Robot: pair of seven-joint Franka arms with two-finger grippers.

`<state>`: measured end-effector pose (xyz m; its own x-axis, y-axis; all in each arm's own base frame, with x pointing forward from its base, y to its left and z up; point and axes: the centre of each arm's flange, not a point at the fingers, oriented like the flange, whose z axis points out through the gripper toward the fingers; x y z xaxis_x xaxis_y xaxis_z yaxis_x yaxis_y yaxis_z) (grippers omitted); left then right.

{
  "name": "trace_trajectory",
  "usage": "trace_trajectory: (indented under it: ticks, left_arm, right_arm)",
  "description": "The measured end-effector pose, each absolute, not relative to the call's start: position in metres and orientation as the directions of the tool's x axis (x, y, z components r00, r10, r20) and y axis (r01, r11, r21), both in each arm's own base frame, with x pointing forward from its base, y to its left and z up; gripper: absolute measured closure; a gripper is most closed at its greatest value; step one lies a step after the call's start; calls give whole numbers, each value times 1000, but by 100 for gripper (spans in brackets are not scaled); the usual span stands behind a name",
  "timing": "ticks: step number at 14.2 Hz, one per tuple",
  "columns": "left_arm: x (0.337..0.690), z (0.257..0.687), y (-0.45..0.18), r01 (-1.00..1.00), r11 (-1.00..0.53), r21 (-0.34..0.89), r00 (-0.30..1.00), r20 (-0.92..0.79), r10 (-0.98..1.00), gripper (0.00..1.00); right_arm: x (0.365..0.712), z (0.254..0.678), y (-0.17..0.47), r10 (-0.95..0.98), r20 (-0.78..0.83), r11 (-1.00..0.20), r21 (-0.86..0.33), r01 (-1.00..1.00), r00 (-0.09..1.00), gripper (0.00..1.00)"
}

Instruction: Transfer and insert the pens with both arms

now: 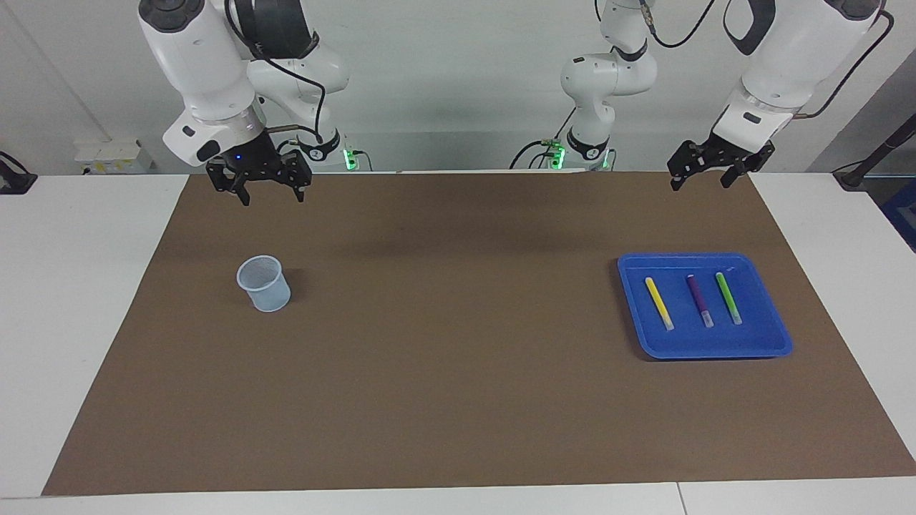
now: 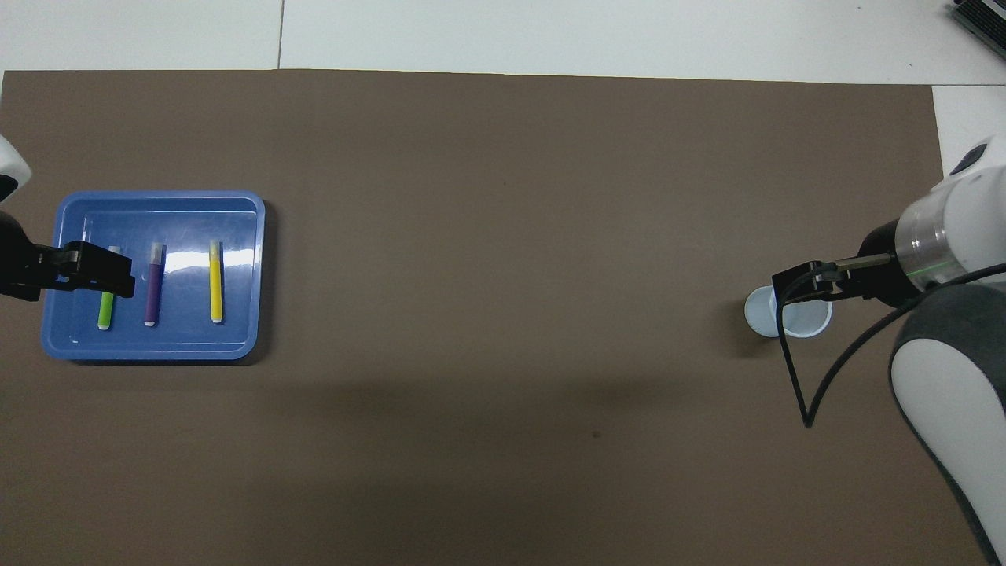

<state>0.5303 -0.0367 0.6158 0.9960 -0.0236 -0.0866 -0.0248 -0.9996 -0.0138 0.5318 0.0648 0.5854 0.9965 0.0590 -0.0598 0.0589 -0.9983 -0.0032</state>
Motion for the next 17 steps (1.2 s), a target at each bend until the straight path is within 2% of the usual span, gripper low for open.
trace_trajectory:
  ticks: [10,17]
  left_arm:
    - [538,606,-16,15,-1000,-12,998,-55,16,0]
    - [548,553,-7,31,-999,-10,999,-22,31,0]
  right_arm:
    - [532,591,66,61,-53,-998,-5,61,997,0]
    - [533,584,80,60,-40,-993,-104,56,997,0]
